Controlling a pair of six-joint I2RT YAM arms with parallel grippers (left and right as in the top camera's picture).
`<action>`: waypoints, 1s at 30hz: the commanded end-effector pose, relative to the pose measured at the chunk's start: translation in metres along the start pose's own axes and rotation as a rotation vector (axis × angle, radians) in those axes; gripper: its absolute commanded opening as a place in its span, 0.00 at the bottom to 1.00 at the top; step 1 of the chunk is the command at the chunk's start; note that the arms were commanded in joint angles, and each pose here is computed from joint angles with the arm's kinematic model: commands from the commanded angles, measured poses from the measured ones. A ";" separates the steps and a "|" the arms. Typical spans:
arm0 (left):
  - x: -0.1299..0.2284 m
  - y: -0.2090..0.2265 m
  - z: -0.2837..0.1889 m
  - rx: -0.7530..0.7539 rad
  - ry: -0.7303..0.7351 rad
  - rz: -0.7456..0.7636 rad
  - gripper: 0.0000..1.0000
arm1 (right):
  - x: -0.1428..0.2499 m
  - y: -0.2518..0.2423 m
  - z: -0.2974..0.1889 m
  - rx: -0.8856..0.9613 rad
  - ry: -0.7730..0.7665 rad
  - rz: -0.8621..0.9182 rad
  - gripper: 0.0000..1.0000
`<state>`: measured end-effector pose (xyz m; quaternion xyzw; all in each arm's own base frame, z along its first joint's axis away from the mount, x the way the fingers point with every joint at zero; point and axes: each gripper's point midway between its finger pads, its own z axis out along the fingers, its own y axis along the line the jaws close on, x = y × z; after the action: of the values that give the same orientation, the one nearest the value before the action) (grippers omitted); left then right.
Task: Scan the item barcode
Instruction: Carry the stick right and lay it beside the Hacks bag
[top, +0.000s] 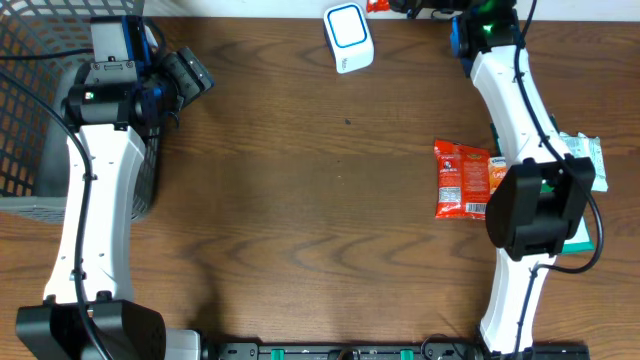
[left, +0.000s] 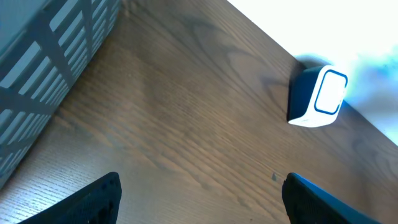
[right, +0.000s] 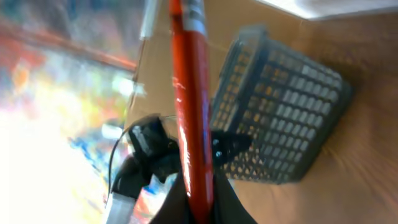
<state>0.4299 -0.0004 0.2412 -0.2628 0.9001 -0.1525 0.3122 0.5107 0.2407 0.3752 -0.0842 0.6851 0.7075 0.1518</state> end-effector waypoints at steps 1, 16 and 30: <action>-0.003 0.000 -0.003 -0.004 -0.013 0.011 0.83 | -0.013 0.000 -0.002 0.134 -0.155 -0.071 0.02; -0.003 0.000 -0.003 -0.004 -0.013 0.011 0.83 | 0.144 -0.073 -0.146 1.412 0.210 -0.204 0.01; -0.003 0.000 -0.003 -0.004 -0.013 0.011 0.83 | 0.213 -0.188 -0.255 1.794 0.375 0.091 0.01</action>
<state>0.4299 -0.0004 0.2412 -0.2626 0.9002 -0.1524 0.3122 0.3534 0.0367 0.1387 -0.0243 0.9974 -0.0599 0.0303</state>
